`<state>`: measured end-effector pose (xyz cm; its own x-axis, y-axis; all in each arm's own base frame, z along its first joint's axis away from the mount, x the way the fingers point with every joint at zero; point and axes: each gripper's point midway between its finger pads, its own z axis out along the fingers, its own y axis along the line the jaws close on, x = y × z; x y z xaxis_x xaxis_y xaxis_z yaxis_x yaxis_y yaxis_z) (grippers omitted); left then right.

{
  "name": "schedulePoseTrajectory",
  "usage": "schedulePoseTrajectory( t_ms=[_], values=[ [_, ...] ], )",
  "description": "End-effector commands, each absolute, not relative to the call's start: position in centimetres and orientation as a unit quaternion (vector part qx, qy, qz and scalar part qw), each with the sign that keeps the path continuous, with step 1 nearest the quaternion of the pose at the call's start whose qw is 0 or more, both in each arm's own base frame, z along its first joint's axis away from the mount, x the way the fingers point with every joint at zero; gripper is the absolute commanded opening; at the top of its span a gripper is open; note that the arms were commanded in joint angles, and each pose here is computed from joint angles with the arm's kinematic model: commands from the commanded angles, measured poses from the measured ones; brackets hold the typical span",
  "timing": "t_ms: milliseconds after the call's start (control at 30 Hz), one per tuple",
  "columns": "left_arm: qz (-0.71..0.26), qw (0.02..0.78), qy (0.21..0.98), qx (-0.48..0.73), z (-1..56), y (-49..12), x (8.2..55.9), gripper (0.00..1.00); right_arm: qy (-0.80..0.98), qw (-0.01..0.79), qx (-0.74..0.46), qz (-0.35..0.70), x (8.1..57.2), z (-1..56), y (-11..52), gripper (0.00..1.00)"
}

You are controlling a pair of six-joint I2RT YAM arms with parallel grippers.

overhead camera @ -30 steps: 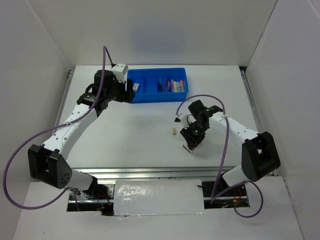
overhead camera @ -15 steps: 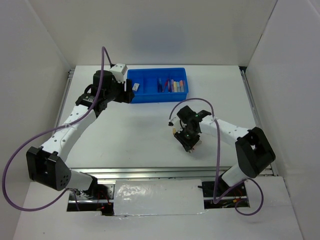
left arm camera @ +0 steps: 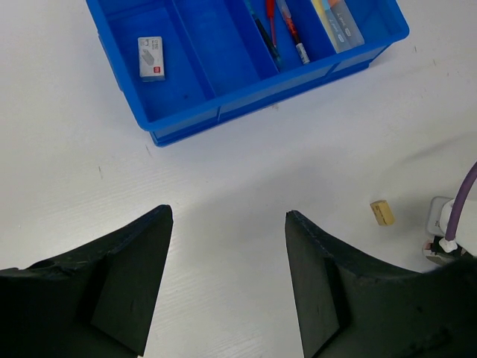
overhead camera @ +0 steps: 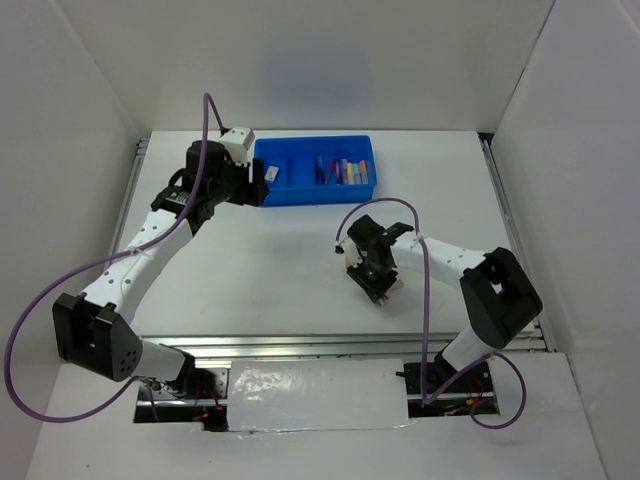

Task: Sort the stationery into containers
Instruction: Pick up the stapler from the center of the board.

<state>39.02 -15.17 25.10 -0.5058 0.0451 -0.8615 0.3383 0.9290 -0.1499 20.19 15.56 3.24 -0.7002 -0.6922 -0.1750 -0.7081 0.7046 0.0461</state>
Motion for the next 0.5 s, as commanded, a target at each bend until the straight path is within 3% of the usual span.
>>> schedulePoseTrajectory(
  t_ms=[0, 200, 333, 467],
  values=[
    [-0.161, 0.513, 0.836, 0.105, 27.7, -15.5, 39.4, 0.74, 0.922, 0.076, -0.378, 0.043, 20.5, 2.4, 15.6, 0.35],
    [-0.161, 0.511, 0.838, 0.103, 27.5, -15.4, 39.1, 0.74, 0.911, 0.073, -0.405, 0.024, 19.6, 1.5, 15.9, 0.21],
    [-0.182, 0.495, 0.844, 0.094, 27.2, -15.5, 38.6, 0.74, 0.898, 0.085, -0.431, -0.011, 19.5, 1.1, 15.9, 0.02],
    [-0.251, 0.463, 0.847, 0.075, 27.2, -15.8, 37.4, 0.73, 0.872, 0.128, -0.472, -0.022, 20.2, 3.1, 16.8, 0.00]
  ],
)
